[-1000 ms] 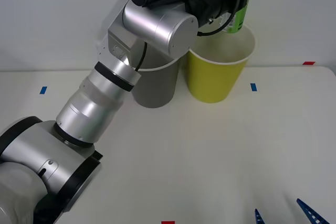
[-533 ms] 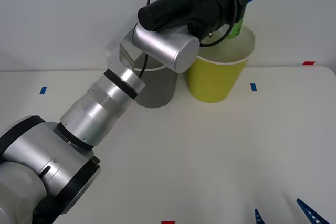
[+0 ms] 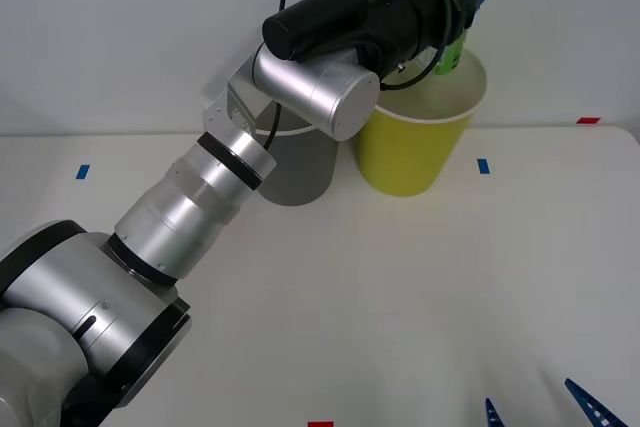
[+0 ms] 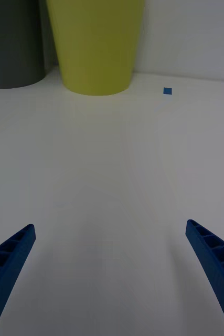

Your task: Put cans in the gray bin and PET bottles in the light green bin.

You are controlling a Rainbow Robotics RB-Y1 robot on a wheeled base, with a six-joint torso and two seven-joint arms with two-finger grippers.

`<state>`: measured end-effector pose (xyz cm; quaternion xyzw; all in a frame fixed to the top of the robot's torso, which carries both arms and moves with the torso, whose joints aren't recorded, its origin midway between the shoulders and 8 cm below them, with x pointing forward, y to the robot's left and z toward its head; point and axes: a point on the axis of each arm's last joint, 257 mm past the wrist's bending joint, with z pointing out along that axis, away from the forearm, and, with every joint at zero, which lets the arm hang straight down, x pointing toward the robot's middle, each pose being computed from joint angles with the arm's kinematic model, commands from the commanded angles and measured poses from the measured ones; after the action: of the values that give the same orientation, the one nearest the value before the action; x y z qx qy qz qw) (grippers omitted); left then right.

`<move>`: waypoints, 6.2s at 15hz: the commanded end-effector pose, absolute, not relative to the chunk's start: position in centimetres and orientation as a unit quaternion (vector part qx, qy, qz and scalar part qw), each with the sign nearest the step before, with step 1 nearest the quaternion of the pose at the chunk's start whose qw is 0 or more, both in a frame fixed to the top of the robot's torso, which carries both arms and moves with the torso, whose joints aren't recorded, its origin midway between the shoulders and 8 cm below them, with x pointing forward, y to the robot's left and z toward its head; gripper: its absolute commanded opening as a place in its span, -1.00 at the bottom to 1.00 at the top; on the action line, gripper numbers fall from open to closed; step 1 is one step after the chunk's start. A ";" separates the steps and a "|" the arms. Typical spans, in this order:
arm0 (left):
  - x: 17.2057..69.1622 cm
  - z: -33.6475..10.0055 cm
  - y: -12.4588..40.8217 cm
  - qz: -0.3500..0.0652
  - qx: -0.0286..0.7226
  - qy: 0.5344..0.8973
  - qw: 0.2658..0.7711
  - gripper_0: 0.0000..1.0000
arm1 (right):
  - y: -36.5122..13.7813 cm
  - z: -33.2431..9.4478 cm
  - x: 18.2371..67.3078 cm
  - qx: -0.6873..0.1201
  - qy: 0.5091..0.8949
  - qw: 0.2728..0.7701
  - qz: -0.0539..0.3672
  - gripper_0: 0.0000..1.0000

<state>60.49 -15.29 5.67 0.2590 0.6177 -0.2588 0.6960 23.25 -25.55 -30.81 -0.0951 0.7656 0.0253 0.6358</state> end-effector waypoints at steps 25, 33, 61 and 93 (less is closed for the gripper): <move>45.2 -0.4 12.4 -0.142 0.219 0.652 0.712 1.00 | -25.5 -30.8 23.2 -0.095 0.766 0.636 0.025 1.00; 41.5 -8.2 19.1 -0.129 0.121 0.685 0.707 1.00 | -25.5 -30.8 23.2 -0.095 0.766 0.636 0.025 1.00; 19.6 -33.1 24.9 -0.086 0.027 0.801 0.591 1.00 | -25.5 -30.8 23.2 -0.095 0.766 0.636 0.025 1.00; 18.7 -33.6 24.6 -0.083 0.025 0.807 0.584 1.00 | -25.5 -30.8 23.2 -0.095 0.766 0.636 0.025 1.00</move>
<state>18.71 24.63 -33.64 0.0255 0.8071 -0.0827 0.5841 23.25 -25.55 -30.81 -0.0951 0.7656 0.0253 0.6358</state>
